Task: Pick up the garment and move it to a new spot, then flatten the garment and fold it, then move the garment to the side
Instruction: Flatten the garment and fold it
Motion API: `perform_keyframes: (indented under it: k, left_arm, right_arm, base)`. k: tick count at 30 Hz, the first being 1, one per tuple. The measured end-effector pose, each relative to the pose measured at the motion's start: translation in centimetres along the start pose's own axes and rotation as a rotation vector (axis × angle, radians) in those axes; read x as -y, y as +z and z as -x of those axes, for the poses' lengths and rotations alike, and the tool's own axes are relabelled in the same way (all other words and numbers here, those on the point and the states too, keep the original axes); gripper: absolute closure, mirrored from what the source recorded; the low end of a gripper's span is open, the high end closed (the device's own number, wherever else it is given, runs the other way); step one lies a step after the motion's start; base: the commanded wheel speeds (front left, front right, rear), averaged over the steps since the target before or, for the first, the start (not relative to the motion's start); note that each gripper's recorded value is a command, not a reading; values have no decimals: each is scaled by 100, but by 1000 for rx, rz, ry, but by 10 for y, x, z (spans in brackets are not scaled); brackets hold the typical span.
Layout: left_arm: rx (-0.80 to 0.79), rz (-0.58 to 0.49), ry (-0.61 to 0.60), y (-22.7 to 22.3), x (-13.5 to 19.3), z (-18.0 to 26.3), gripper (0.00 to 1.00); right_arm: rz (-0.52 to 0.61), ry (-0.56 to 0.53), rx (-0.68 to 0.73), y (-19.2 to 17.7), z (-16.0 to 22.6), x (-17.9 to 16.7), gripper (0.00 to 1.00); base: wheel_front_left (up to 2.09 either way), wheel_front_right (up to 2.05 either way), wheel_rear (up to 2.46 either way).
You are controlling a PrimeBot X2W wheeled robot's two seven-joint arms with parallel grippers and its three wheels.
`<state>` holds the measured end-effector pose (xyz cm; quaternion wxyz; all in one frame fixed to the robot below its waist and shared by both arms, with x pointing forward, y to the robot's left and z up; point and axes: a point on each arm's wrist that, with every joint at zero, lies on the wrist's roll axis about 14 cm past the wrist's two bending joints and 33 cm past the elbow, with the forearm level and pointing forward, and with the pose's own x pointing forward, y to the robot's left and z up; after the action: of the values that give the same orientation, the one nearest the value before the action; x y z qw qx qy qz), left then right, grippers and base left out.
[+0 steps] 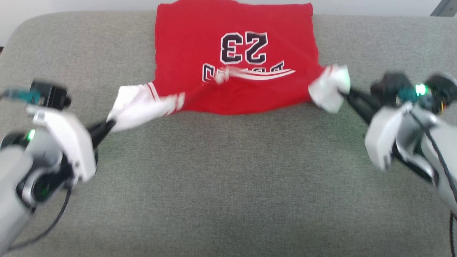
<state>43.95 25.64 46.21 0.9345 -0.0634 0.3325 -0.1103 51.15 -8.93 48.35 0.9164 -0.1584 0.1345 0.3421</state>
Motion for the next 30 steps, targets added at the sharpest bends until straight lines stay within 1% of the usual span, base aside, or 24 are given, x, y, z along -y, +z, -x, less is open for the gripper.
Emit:
perform_keyframes:
  k: [2,6,10,12,14,16,17,19,22,24,25,26,27,28,30]
  left_arm:
    - [-35,12,31,-18,-6,9,100]
    - [-137,47,80,-63,-10,24,100]
    - [-215,93,120,-95,-9,37,100]
    - [-258,109,138,-111,-9,44,100]
    - [-292,159,146,-125,-6,50,100]
    - [-328,184,158,-138,-4,56,100]
    - [-328,184,158,-138,-4,56,100]
    - [-361,204,167,-151,-3,62,100]
    - [-395,240,177,-162,-2,68,100]
    - [-381,241,192,-163,-4,70,100]
    - [-375,250,194,-163,-4,70,100]
    - [-371,251,194,-163,-4,70,100]
    - [-364,250,191,-163,-3,69,100]
    - [-347,255,183,-161,-2,67,100]
    - [-332,251,180,-159,-1,66,100]
  right_arm:
    - [-2,27,-51,-15,13,-10,100]
    - [-100,84,-142,-44,35,-35,100]
    - [-132,131,-251,-70,56,-54,100]
    - [-178,154,-315,-85,67,-65,100]
    - [-234,176,-370,-98,77,-76,100]
    - [-286,197,-421,-109,87,-87,100]
    - [-286,197,-421,-109,87,-87,100]
    - [-310,213,-475,-120,97,-95,100]
    - [-354,224,-518,-130,107,-104,100]
    - [-375,221,-525,-132,108,-107,100]
    - [-381,222,-535,-134,110,-110,68]
    - [-382,218,-541,-135,110,-110,3]
    - [-392,211,-539,-135,110,-110,3]
    - [-392,208,-545,-135,110,-110,0]
    - [-392,198,-549,-131,110,-106,0]
  base:
    - [0,0,0]
    - [0,0,0]
    - [0,0,0]
    - [0,0,0]
    - [0,0,0]
    - [0,0,0]
    - [0,0,0]
    - [0,0,0]
    - [0,0,0]
    - [0,0,0]
    - [0,0,0]
    - [0,0,0]
    - [0,0,0]
    - [0,0,0]
    - [0,0,0]
